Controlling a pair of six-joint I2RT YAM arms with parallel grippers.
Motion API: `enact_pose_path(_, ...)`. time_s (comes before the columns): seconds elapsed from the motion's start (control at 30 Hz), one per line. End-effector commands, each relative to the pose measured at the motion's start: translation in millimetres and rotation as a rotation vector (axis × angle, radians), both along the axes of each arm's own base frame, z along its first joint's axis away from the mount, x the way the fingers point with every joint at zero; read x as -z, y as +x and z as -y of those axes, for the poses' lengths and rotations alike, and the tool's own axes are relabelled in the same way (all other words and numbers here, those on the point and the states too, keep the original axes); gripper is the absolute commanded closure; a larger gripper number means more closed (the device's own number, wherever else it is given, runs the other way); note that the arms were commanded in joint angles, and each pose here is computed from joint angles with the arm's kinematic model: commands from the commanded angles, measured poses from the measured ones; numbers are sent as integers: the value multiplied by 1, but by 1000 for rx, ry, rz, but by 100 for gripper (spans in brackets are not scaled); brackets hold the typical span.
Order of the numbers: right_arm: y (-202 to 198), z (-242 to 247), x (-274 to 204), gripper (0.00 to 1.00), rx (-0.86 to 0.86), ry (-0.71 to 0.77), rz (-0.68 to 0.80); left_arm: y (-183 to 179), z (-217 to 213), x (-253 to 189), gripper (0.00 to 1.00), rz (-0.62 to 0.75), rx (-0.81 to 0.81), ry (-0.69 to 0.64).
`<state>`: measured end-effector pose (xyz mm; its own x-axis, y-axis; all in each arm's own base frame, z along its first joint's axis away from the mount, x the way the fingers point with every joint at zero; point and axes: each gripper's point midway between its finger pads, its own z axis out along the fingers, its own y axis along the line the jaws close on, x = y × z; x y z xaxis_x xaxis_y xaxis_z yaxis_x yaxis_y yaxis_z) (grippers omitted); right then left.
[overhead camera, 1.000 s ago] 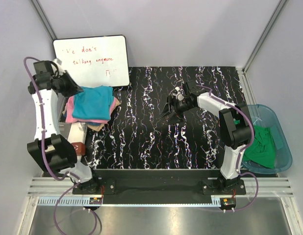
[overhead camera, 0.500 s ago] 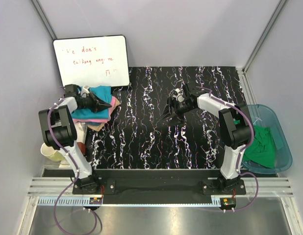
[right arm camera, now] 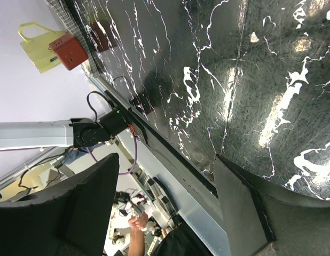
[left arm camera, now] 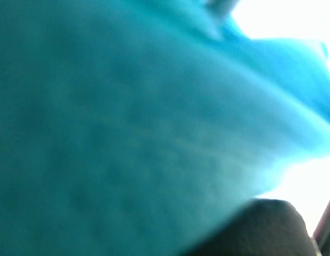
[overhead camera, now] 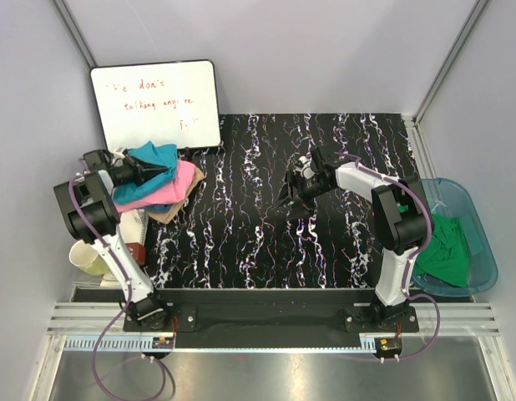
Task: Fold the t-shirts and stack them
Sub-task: Put the neatly folded tshirt into the corner of the board with the left arm
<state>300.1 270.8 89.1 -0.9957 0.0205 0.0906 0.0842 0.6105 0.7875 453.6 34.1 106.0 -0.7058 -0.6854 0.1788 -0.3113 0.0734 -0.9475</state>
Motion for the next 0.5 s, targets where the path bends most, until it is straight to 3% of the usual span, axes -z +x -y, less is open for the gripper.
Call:
enact_pose_path(0.0,13,-2,-14,21,7,20,48,-9,20,5,100,-13,105,145)
enact_pose_path(0.07,15,-3,-13,21,11,19,36,-10,34,-13,100,57,143,209)
enact_pose_path(0.2,19,-5,-15,20,14,20,48,-24,65,-26,100,73,230,295)
enact_pose_path(0.47,17,-3,-13,20,14,12,46,-74,121,29,100,-48,395,311)
